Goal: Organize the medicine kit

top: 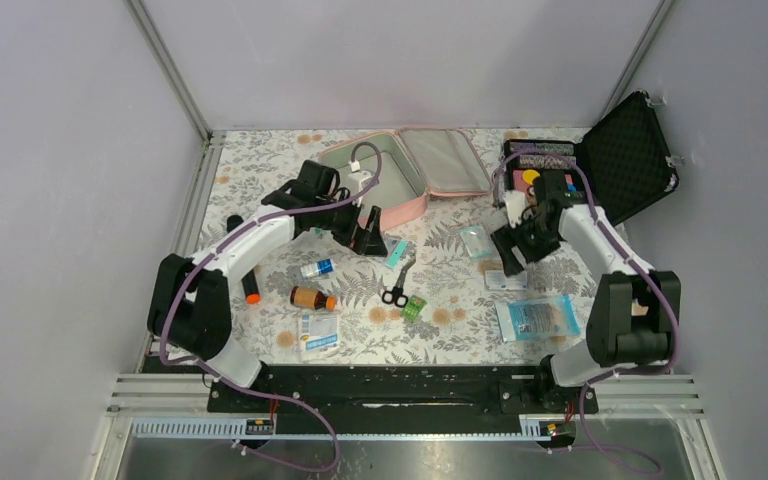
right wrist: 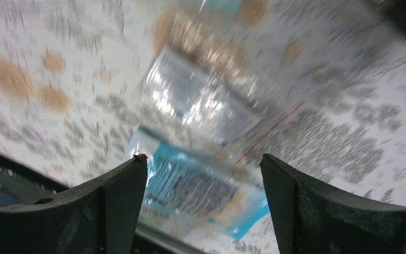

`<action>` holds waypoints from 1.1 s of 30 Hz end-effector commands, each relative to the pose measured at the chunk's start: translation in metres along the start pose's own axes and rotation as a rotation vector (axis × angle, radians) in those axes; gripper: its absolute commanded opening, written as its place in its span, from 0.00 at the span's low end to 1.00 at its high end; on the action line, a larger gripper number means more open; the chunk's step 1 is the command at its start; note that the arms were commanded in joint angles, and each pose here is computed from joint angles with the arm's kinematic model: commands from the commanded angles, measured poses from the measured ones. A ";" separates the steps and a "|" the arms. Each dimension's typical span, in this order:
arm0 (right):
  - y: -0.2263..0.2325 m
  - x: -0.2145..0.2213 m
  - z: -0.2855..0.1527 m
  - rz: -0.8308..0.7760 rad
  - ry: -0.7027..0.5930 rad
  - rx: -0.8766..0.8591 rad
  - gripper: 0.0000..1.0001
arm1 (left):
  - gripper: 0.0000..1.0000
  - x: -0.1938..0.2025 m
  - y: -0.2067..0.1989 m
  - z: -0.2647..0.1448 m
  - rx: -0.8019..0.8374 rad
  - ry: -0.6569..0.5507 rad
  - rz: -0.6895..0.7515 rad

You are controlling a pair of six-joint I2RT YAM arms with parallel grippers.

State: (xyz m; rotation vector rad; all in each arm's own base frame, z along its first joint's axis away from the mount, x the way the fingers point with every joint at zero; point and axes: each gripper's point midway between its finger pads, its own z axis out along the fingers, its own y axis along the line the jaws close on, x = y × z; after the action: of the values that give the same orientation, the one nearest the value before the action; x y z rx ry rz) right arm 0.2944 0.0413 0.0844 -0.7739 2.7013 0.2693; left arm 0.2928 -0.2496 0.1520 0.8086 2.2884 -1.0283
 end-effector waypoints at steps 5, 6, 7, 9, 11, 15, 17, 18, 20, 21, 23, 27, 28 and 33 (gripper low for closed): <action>0.026 0.105 -0.012 -0.213 0.206 0.009 0.88 | 0.96 -0.003 0.002 0.011 0.029 0.024 -0.020; 0.026 0.112 -0.012 -0.229 0.216 0.018 0.89 | 0.96 -0.002 0.001 0.012 0.034 0.028 -0.036; 0.028 0.117 -0.012 -0.246 0.220 0.019 0.90 | 0.96 -0.002 0.000 0.013 0.038 0.030 -0.049; 0.035 0.129 -0.014 -0.297 0.222 -0.005 0.91 | 0.95 -0.001 -0.002 0.015 0.046 0.036 -0.052; 0.042 0.139 -0.015 -0.387 0.213 -0.037 0.93 | 0.95 0.000 -0.002 0.016 0.048 0.041 -0.050; 0.034 0.154 -0.003 -0.595 0.222 0.003 0.95 | 0.95 0.000 -0.002 0.019 0.046 0.045 -0.045; 0.029 0.156 0.004 -0.649 0.240 0.020 0.94 | 0.95 0.000 -0.001 0.018 0.038 0.043 -0.043; 0.025 0.155 0.008 -0.664 0.239 0.034 0.93 | 0.95 -0.001 -0.001 0.018 0.035 0.040 -0.038; 0.020 0.150 0.016 -0.684 0.235 0.048 0.91 | 0.95 -0.002 0.001 0.018 0.023 0.036 -0.037; 0.019 0.146 0.020 -0.695 0.234 0.052 0.89 | 0.95 -0.001 0.001 0.018 0.020 0.035 -0.036; 0.018 0.142 0.026 -0.709 0.235 0.048 0.86 | 0.95 -0.002 0.001 0.016 0.014 0.031 -0.030; 0.021 0.142 0.037 -0.741 0.255 0.029 0.73 | 0.95 -0.002 0.003 0.015 -0.004 0.028 -0.017; 0.023 0.141 0.038 -0.742 0.254 0.025 0.68 | 0.95 -0.003 0.004 0.015 -0.008 0.026 -0.014; 0.056 0.115 0.006 -0.652 0.140 -0.071 0.44 | 0.96 0.000 0.004 0.015 -0.004 0.034 -0.001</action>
State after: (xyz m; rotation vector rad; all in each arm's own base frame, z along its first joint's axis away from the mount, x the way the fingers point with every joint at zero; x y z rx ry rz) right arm 0.1667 0.0038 0.0093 -1.7897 2.4470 -0.0009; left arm 0.2879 -0.2542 0.1207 0.7814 2.4176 -1.0442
